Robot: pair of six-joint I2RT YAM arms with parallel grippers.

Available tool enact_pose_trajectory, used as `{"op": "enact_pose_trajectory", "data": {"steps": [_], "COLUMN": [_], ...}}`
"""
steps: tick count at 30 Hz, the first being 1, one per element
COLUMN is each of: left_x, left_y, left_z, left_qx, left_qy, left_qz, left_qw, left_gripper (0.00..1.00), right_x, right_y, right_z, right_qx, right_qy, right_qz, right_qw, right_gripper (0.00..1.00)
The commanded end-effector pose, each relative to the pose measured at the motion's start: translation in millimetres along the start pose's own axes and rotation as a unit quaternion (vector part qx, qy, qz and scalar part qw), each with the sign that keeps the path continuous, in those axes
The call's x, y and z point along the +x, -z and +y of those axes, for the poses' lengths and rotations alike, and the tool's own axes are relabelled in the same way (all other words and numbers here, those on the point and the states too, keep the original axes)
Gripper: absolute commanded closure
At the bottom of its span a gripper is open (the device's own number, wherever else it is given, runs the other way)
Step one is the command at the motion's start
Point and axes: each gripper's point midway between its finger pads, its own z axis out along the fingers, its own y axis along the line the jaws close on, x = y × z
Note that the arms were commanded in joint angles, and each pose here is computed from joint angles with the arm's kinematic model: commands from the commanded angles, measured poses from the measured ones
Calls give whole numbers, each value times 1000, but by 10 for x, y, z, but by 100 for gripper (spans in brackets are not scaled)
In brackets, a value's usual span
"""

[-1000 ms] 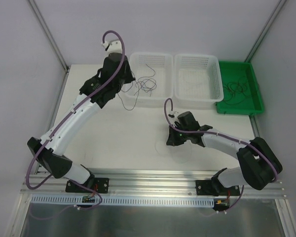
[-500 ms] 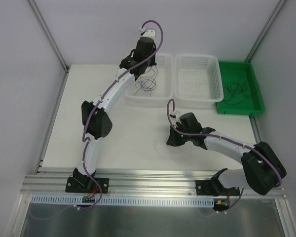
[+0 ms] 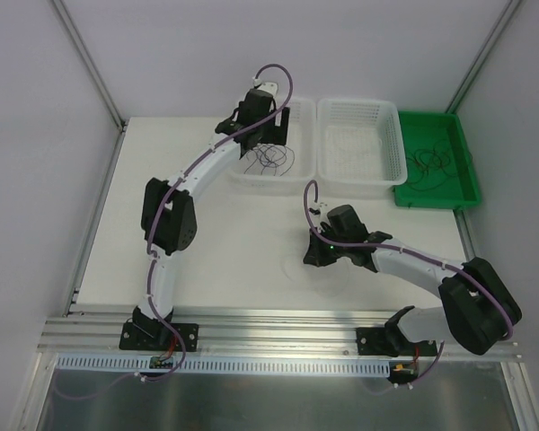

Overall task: Untangle the cables
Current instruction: Place the cable in the bin.

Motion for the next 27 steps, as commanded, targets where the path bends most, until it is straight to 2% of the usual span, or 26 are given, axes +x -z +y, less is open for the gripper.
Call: {"op": "enact_pose_trajectory", "data": {"steps": [1,2,3,5,6,9,10,12,13,14,18,22,23,24,26,27], "left_x": [-643,-723,-485,-487,-160,-25,309,392,664,676,1180,1468,1428,1605,1513,1670], "left_y": [720,935,947,1287,1299,1749,1783,2110,2159,2352,2654,2934,3085,3132,3351,3348], "left_z": [-245,-269,-301,-315,-314,-279,-310,-373,-456,-529,-800,-872,-863,-883,-921,-921], "left_qx": [71,84,91,101,97,102,105,132,143,167,234,282,300,317,357,365], "left_qy": [27,30,30,35,33,57,65,71,67,66,23,-2,1,-2,9,9], "left_qz": [-83,-93,-67,-75,-44,-51,-21,-29,-5,-14,16,14,-7,3,-47,-39], "left_qw": [994,992,993,991,994,992,992,988,987,984,972,959,954,948,933,930], "left_gripper": [9,9,9,10,10,12,13,13,13,14,14,14,14,14,15,16], "right_x": [-150,-158,-183,-196,-236,-287,-333,-387,-422,-442,-461,-456,-446,-429,-399,-369], "right_y": [38,49,76,114,160,238,313,396,472,520,744,992,1036,1128,1213,1261], "right_z": [96,115,158,195,219,254,312,370,438,484,685,814,840,894,956,973], "right_qx": [-19,-24,-33,-41,-43,-43,-49,-55,-64,-70,-96,-106,-110,-119,-132,-136], "right_qy": [17,19,22,26,31,53,64,77,86,92,133,176,185,194,215,221], "right_qz": [-34,-36,-42,-49,-62,-83,-98,-114,-126,-133,-150,-160,-158,-156,-152,-149], "right_qw": [999,999,998,998,997,994,992,989,986,984,975,965,964,961,956,954], "right_gripper": [99,99,99,99,99,99,99,99,99,99,99,99,99,99,99,99]}}
